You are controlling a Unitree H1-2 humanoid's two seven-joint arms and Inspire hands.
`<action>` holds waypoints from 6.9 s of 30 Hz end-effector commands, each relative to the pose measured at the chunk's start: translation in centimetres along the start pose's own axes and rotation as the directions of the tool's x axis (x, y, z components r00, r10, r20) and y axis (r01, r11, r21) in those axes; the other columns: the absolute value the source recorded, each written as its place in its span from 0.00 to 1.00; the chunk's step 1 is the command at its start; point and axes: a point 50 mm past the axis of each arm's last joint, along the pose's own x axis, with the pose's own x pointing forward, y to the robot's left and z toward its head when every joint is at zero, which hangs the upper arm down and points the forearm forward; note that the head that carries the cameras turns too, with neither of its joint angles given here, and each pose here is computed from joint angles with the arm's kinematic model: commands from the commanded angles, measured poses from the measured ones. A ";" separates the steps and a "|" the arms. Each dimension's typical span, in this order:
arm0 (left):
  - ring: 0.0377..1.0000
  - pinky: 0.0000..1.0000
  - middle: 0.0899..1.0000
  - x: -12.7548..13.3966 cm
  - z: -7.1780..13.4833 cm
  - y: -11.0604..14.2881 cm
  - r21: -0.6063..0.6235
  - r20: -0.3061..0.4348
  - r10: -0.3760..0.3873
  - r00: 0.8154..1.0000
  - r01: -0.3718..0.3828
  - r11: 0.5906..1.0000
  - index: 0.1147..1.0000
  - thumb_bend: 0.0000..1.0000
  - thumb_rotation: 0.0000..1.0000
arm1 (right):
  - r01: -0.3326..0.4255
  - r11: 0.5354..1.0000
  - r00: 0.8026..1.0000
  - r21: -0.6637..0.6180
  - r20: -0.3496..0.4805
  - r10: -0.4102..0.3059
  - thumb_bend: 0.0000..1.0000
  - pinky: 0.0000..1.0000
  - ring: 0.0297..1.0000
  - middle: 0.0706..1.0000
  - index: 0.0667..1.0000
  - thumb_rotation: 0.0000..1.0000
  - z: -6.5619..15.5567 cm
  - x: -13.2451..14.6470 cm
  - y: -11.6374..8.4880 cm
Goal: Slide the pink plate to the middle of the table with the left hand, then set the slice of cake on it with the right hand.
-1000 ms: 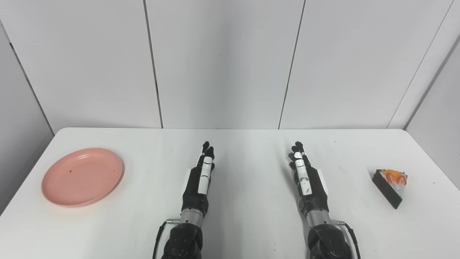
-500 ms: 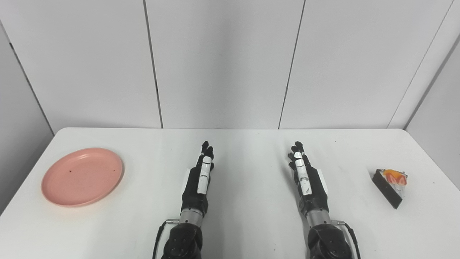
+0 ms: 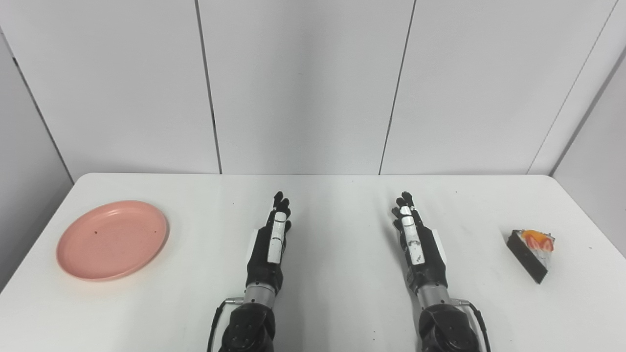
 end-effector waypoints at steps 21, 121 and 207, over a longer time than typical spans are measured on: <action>1.00 1.00 1.00 -1.1 -2.1 1.7 0.044 -0.067 0.020 0.998 -0.017 0.999 1.00 0.61 1.00 | -0.017 1.000 0.995 0.004 0.096 0.017 0.63 0.99 0.95 0.96 0.97 0.91 2.0 1.1 0.6; 0.82 0.82 0.81 -4.0 12.6 35.2 0.089 0.219 0.573 0.790 -0.601 0.794 0.78 0.85 1.00 | -0.021 0.999 0.996 0.038 0.087 0.018 0.41 1.00 1.00 1.00 1.00 0.97 3.7 -0.9 -2.5; 0.91 0.91 0.91 -1.7 -2.2 4.0 -0.070 -0.060 -0.019 0.998 0.015 0.997 0.89 0.76 0.98 | -0.025 0.999 0.989 -0.026 0.146 0.029 0.60 0.94 0.93 0.94 0.96 0.86 2.0 1.7 2.6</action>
